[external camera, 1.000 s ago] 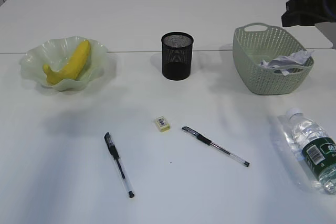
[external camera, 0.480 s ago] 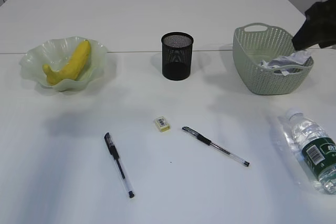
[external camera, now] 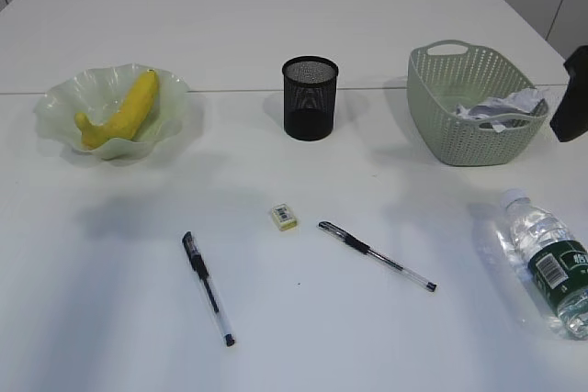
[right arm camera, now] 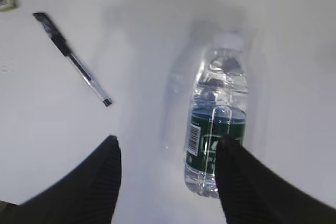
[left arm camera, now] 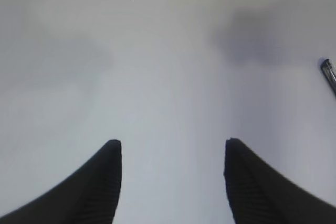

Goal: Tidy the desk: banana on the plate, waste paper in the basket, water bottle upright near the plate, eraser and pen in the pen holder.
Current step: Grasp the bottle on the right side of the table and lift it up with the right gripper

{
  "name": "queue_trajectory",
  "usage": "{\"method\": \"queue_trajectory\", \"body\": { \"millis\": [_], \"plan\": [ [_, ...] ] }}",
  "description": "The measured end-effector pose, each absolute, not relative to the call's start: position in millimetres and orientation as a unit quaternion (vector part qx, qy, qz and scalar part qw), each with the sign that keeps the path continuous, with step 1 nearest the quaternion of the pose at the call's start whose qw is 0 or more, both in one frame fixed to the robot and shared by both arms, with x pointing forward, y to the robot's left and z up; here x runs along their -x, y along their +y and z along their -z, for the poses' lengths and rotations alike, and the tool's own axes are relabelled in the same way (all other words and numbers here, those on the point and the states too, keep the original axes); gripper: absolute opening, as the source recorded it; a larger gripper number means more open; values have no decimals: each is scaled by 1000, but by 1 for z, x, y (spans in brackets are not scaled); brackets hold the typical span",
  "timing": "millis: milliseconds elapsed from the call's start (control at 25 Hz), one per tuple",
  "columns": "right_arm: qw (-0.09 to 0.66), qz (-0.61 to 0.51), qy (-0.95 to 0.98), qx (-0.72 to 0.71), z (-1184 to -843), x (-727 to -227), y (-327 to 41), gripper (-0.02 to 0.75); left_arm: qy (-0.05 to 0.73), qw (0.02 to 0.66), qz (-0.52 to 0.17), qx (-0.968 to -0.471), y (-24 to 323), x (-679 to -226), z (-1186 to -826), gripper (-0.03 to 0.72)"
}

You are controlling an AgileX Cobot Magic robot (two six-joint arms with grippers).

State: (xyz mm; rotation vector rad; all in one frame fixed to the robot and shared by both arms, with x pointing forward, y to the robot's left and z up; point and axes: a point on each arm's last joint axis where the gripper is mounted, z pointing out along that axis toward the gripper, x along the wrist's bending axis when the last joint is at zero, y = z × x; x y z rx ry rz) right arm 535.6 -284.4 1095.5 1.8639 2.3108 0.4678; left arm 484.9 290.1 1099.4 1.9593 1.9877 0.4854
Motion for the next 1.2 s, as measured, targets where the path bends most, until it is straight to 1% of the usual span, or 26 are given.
{"method": "queue_trajectory", "body": {
  "millis": [120, 160, 280, 480, 760, 1120, 1200],
  "plan": [
    [76, -135, 762, -628, -1095, -535, -288, 428, 694, 155, -168, -683, 290, -485, -1099, 438],
    [78, -132, 762, -630, -1094, -535, -289, 428, 694, 155, -168, -683, 290, -485, -1099, 472],
    [78, -125, 762, -631, -1092, -536, -290, 428, 694, 155, -167, -683, 290, -485, -1099, 446],
    [63, -96, 760, -640, -1069, -551, -292, 433, 695, 157, -164, -682, 289, -485, -1099, 447],
    [34, -62, 761, -644, -1034, -570, -294, 491, 697, 162, -159, -681, 288, -485, -1099, 438],
    [39, -60, 760, -646, -1014, -586, -295, 501, 698, 163, -155, -680, 287, -484, -1099, 439],
    [41, -60, 760, -646, -1009, -589, -295, 501, 698, 163, -155, -680, 287, -484, -1099, 458]
  ]
}}
